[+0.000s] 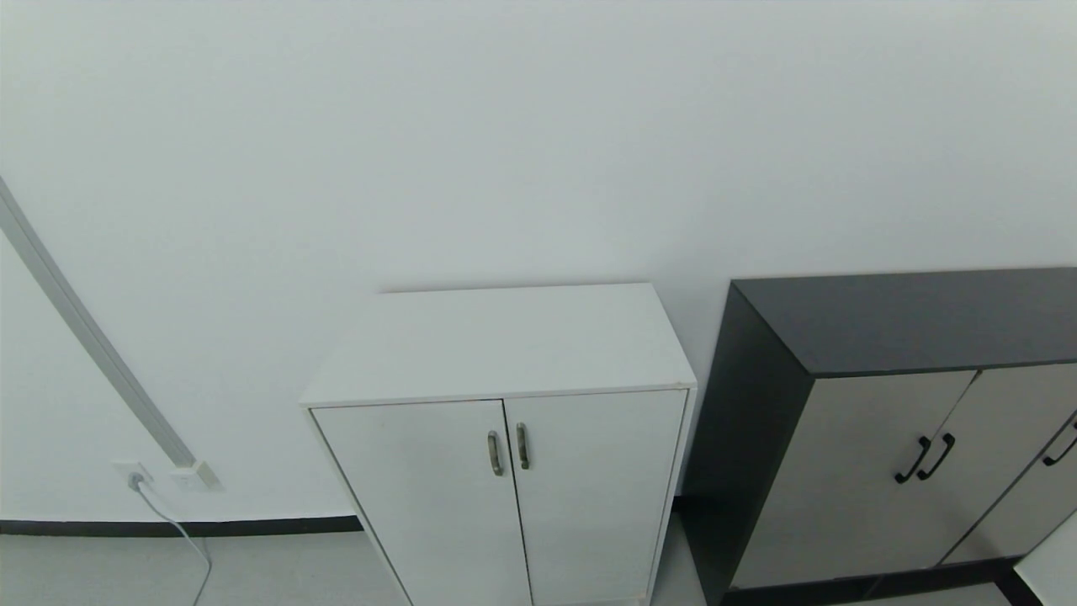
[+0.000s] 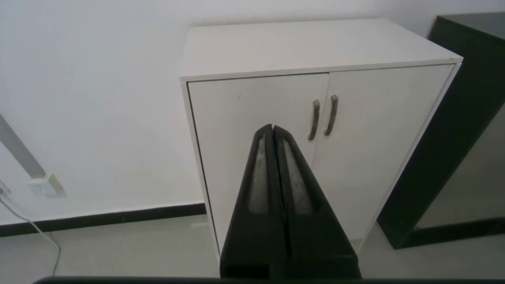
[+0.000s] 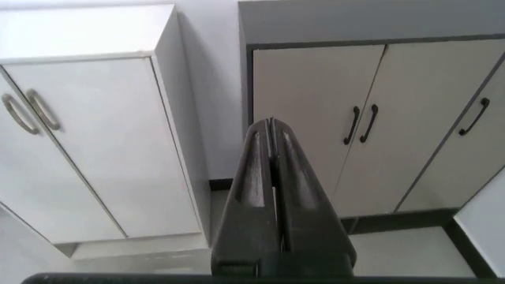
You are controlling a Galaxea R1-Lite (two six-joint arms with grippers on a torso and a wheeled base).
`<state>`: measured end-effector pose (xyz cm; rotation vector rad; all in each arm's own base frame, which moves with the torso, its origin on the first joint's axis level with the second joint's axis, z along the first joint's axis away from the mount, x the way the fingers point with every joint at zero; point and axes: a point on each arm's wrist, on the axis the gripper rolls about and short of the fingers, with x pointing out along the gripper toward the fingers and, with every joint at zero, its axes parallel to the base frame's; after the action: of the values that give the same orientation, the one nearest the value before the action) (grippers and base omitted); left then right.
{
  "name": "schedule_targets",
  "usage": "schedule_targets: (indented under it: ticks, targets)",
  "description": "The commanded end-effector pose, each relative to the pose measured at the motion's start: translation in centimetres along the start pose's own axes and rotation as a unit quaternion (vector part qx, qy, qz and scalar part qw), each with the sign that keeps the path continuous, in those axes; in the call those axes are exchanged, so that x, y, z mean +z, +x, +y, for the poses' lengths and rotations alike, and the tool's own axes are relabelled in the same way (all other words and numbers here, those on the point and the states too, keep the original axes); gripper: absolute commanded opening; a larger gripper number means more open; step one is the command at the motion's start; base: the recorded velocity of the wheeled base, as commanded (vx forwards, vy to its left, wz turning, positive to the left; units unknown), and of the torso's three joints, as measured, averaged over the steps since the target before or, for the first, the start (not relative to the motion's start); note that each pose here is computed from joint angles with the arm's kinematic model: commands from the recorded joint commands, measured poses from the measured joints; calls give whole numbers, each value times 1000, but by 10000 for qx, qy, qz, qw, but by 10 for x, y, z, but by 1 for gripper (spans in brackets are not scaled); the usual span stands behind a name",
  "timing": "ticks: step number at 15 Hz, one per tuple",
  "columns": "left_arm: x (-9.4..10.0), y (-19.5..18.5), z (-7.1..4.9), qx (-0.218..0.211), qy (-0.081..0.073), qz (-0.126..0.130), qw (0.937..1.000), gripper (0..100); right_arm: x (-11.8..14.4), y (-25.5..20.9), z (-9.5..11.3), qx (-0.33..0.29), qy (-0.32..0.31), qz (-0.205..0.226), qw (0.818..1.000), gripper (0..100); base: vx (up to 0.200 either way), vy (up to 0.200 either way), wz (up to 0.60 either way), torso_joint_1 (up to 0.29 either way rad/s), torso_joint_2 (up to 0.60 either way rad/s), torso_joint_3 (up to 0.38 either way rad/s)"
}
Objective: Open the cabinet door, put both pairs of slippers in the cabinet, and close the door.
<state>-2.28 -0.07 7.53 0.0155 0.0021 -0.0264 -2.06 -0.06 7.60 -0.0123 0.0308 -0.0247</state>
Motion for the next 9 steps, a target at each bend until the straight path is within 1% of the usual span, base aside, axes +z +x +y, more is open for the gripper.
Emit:
schedule_targets:
  ticks: [1,9]
  targets:
    - [0,0,0,2,-1,-4,10000,0,-1,-2,0,-14,110,-153,9998,0,0,0,0,0,0,0]
    - [0,0,0,1,-1,4,10000,0,-1,-2,0,-6,110,-153,9998,0,0,0,0,0,0,0]
